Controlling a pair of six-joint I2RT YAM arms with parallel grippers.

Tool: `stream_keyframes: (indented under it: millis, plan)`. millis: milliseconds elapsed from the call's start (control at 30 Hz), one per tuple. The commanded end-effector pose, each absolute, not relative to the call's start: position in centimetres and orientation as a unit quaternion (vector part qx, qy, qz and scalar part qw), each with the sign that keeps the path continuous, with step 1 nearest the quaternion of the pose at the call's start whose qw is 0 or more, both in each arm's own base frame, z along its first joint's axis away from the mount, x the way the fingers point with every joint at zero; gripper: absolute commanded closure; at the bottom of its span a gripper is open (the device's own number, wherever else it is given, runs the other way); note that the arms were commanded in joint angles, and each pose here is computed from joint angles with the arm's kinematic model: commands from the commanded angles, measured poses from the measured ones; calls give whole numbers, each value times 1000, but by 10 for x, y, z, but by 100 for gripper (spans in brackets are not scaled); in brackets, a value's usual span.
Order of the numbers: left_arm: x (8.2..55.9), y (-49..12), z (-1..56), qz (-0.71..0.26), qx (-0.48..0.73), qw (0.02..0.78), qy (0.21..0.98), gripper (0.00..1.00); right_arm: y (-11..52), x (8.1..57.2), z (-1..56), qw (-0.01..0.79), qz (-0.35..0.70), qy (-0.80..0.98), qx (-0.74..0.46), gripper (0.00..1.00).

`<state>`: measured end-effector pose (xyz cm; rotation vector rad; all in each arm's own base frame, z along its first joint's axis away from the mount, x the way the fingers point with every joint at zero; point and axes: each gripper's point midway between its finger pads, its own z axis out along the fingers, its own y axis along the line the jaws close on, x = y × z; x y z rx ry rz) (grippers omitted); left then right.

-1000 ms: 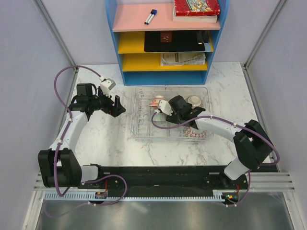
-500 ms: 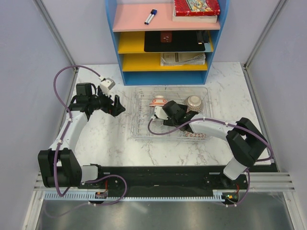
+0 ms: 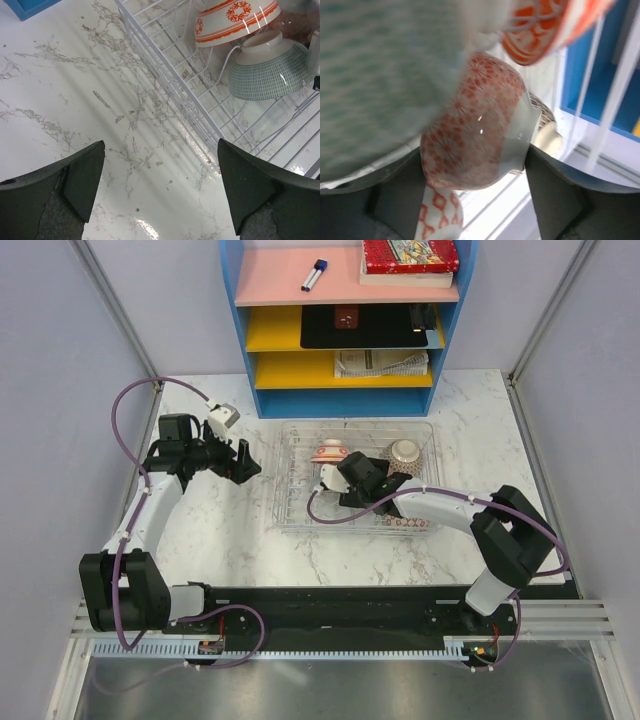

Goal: Load the bowls into the dish rack

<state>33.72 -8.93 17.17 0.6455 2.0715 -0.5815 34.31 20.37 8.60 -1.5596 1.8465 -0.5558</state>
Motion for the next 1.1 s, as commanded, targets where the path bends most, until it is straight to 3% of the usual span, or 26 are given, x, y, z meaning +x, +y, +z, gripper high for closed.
stream_keyframes:
  millis: [0,200,733,933,1067]
  plan:
    - [339,-90,188,-233,268,461,814,0,207,324,71,297,-169,710,-615,13]
    - [339,-89,188,-232,267,461,814,0,207,320,76,299,-162,707,-619,3]
    - [338,-88,191,-228,268,466,812,0,225,290,125,309,-51,710,-631,2]
    - [335,-88,195,-230,273,471,807,0,223,299,209,403,53,735,-543,2]
    - [332,-90,201,-234,280,479,798,0,180,310,299,516,114,729,-435,3]
